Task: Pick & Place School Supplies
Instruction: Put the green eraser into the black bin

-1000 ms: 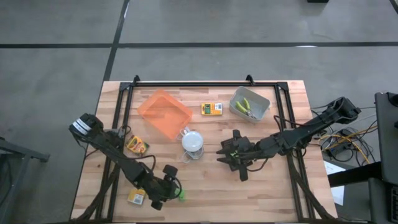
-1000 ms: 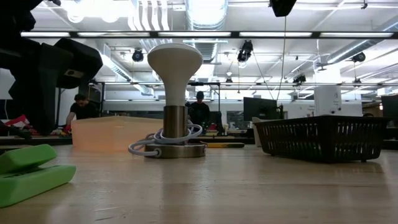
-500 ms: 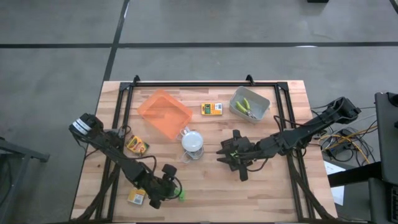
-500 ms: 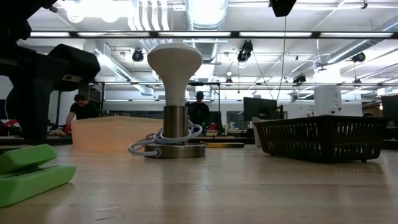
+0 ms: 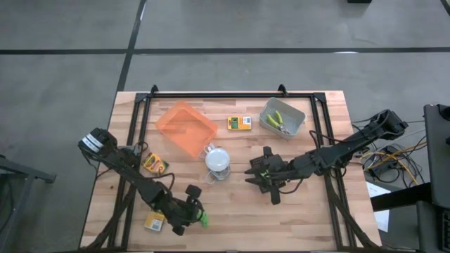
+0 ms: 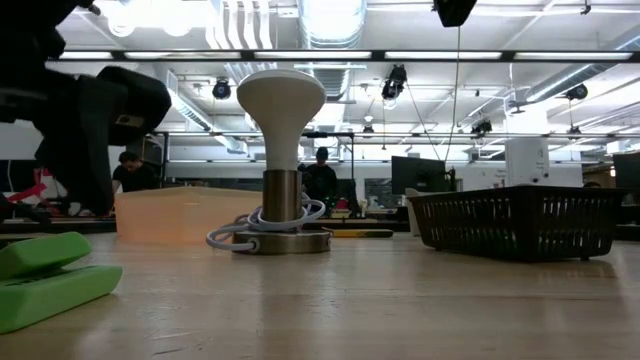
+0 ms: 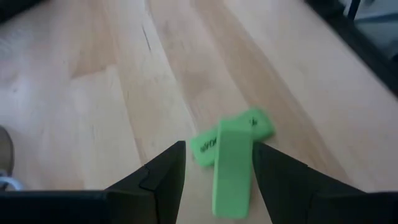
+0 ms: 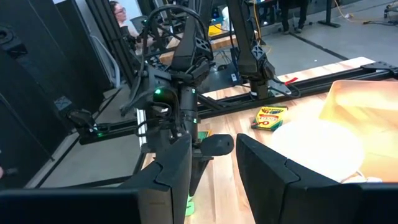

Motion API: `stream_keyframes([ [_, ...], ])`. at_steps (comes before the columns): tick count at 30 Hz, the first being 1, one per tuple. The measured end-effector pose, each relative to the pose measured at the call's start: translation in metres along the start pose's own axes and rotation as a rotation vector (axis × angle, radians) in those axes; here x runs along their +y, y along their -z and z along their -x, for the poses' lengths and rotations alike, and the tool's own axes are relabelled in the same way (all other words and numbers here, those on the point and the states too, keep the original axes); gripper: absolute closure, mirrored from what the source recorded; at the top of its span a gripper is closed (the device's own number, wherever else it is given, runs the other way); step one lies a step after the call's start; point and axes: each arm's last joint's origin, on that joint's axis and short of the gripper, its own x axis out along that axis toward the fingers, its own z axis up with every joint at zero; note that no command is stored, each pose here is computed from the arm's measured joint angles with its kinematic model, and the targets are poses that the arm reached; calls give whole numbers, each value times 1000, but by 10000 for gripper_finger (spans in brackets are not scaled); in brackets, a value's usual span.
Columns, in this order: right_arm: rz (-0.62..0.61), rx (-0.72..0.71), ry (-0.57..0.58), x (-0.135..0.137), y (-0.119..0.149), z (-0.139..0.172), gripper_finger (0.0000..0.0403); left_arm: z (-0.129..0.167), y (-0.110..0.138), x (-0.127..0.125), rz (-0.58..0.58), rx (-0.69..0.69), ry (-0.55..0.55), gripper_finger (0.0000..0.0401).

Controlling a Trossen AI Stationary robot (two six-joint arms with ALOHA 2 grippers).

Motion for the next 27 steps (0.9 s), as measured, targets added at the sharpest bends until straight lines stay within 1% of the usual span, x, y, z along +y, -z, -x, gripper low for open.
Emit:
stream_keyframes([
  [5, 0, 0, 0, 0, 0, 0, 280, 0, 4, 0, 9, 3, 15, 211],
  [9, 0, 0, 0, 0, 0, 0, 280, -1, 3, -1, 40, -51, 33, 211],
  [14, 0, 0, 0, 0, 0, 0, 280, -1, 5, 0, 42, -56, 23, 211],
  [18, 0, 0, 0, 0, 0, 0, 280, -2, 12, 1, 51, -32, 18, 211],
  [27, 0, 0, 0, 0, 0, 0, 280, -2, 16, 2, 78, -95, 32, 211],
])
